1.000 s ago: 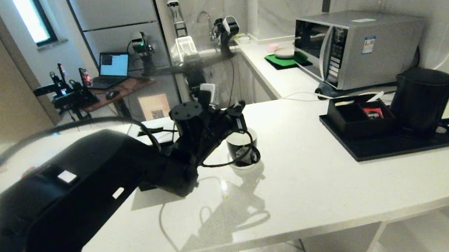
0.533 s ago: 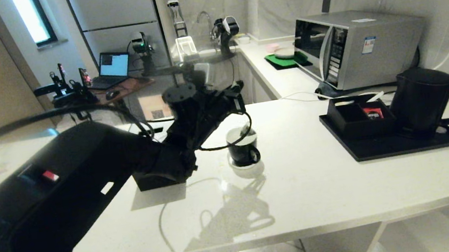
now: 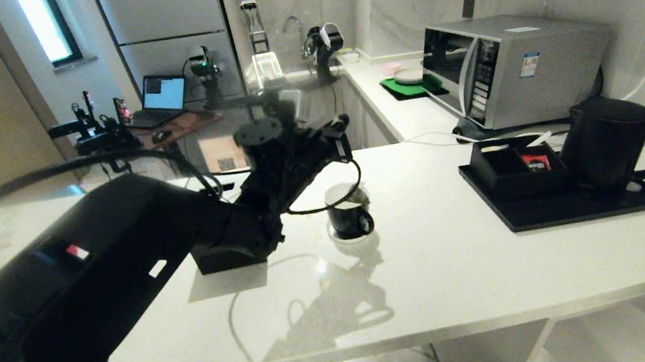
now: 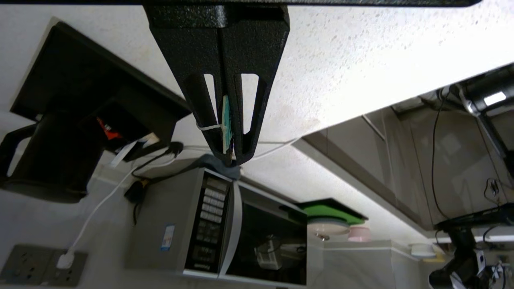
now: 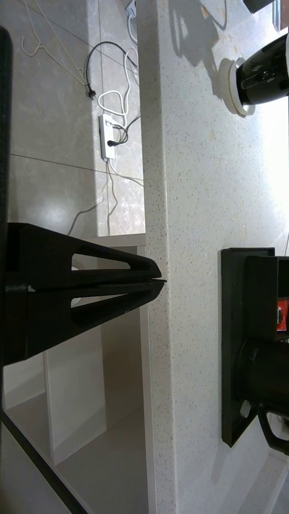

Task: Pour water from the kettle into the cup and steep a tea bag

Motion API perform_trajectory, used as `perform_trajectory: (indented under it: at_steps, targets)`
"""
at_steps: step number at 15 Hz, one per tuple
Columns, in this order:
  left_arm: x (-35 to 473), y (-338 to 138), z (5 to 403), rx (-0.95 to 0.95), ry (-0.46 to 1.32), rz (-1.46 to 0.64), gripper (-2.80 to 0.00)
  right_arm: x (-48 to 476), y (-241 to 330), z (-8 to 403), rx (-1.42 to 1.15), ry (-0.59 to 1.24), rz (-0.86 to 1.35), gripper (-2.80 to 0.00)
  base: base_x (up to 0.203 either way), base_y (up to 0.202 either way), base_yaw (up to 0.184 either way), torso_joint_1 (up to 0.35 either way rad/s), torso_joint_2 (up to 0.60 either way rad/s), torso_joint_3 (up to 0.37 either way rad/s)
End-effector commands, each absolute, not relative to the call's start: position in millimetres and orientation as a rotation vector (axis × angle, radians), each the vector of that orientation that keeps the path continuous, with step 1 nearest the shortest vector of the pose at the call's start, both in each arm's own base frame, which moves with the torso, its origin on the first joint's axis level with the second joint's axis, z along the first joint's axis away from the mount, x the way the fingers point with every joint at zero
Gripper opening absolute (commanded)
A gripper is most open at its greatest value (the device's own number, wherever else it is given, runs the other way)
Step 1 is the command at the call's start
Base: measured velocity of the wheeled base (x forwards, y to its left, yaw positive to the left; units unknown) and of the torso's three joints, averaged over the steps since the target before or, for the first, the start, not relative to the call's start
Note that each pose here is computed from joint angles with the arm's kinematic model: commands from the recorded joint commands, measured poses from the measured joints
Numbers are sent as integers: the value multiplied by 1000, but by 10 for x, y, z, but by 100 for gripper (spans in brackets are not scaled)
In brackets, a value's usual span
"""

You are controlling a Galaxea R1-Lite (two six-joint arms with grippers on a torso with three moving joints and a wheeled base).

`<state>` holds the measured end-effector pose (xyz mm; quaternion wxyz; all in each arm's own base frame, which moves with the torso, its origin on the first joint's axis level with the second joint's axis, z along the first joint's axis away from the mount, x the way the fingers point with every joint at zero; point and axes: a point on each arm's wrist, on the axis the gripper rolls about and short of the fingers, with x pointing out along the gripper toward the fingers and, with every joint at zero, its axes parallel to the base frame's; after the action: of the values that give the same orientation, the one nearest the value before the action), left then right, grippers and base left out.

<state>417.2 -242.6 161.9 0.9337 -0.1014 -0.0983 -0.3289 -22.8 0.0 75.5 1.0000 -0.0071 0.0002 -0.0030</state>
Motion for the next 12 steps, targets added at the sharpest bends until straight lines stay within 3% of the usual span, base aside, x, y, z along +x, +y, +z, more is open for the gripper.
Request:
perform_trajectory:
  at_steps: [1, 12]
  targets:
    - [4229, -2416, 1404, -198, -158, -663, -280, -227, 0, 755, -14, 2, -6, -280, 0, 0, 0, 0, 0, 0]
    - [4246, -2389, 910, -185, -90, -652, -280, -227, 0, 755, -14, 2, -6, -280, 0, 0, 0, 0, 0, 0]
